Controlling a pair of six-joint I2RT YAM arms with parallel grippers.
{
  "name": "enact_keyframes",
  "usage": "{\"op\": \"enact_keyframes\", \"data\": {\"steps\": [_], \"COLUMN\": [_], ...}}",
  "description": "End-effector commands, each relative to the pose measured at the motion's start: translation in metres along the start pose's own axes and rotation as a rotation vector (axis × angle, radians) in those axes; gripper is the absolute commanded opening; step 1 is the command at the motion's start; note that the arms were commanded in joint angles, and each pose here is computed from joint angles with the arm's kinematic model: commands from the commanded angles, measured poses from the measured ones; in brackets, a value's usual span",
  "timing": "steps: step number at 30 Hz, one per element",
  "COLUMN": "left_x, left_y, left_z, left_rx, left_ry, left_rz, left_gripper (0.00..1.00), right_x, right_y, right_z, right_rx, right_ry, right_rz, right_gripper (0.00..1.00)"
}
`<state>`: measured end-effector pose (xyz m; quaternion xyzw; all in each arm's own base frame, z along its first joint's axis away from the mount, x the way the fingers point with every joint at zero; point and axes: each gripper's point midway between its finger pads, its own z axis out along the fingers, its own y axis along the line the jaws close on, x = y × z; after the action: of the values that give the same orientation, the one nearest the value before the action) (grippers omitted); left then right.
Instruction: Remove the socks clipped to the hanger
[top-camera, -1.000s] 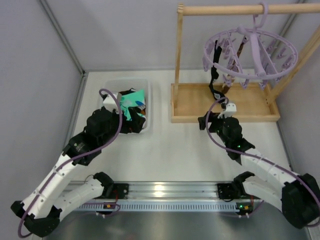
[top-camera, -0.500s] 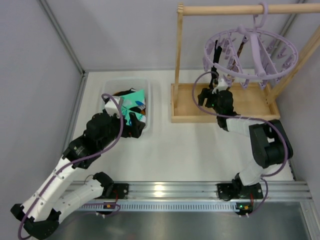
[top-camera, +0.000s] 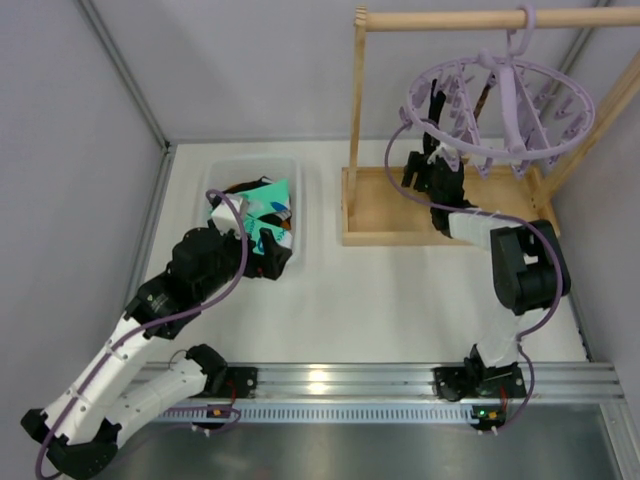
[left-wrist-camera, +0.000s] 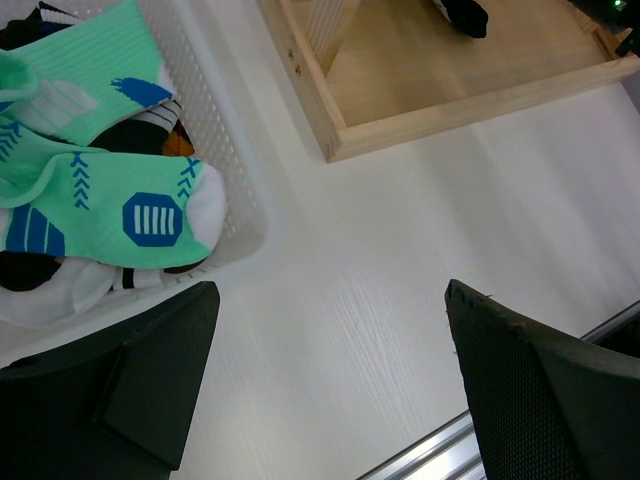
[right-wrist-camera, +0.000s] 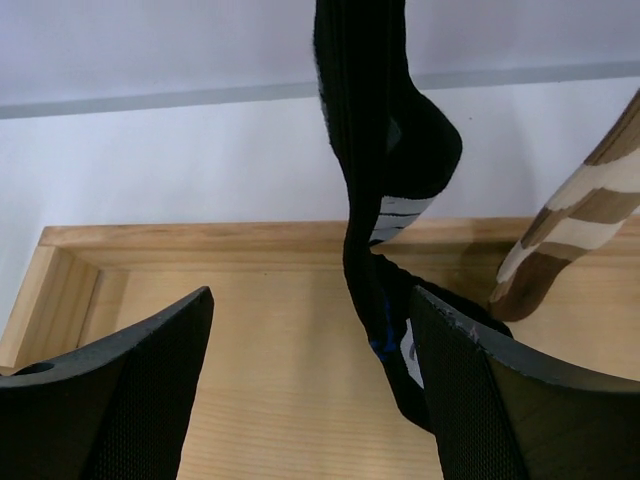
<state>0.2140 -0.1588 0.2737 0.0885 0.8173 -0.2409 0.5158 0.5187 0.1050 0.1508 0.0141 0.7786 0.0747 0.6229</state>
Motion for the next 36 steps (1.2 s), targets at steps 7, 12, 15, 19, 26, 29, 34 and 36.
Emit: {"op": "enact_keyframes", "data": {"steps": [7,12,15,19,26,29,34,36], "left_x": [-0.005,-0.004,0.0,0.001,0.0,0.0,0.0,0.001], "left_y": [-0.005,-0.005,-0.005,-0.006,-0.006,-0.007,-0.008,-0.008], "left_z": [0.002,0.004,0.006,0.005,0.004,0.004,0.006,0.006], "left_rx": [0.032,0.029,0.034,0.039,0.041,0.047,0.05,0.051], "left_ry": [-0.03,-0.022,-0.011,-0.009,-0.013,-0.013,-0.005,-0.001], "left_rz": [0.011,0.013,0.014,0.011,0.009,0.011,0.014,0.016], "left_gripper": [0.98,0.98,0.98,0.98,0.98,0.98,0.98,0.98], "right_x": [-0.009,0.001,0.01,0.01,0.002,0.003,0.001,-0.001], "right_y": [-0.015,-0.019,-0.026,-0.021,-0.028,-0.03,-0.036,-0.038], "right_z": [0.022,-0.005,-0.015,-0.007,0.03,0.042,0.042,0.041], "right_rx": [0.066,0.112,0.147,0.123,0.12,0.126,0.153,0.167], "right_ry": [0.053,0.053,0.072,0.099,0.158,0.171,0.162,0.155], "right_rz": [0.001,0.082,0.108,0.105,0.055,0.04,0.036,0.044], "right_gripper": [0.72,0.72,0.73,0.74,0.61,0.49,0.24,0.23]}}
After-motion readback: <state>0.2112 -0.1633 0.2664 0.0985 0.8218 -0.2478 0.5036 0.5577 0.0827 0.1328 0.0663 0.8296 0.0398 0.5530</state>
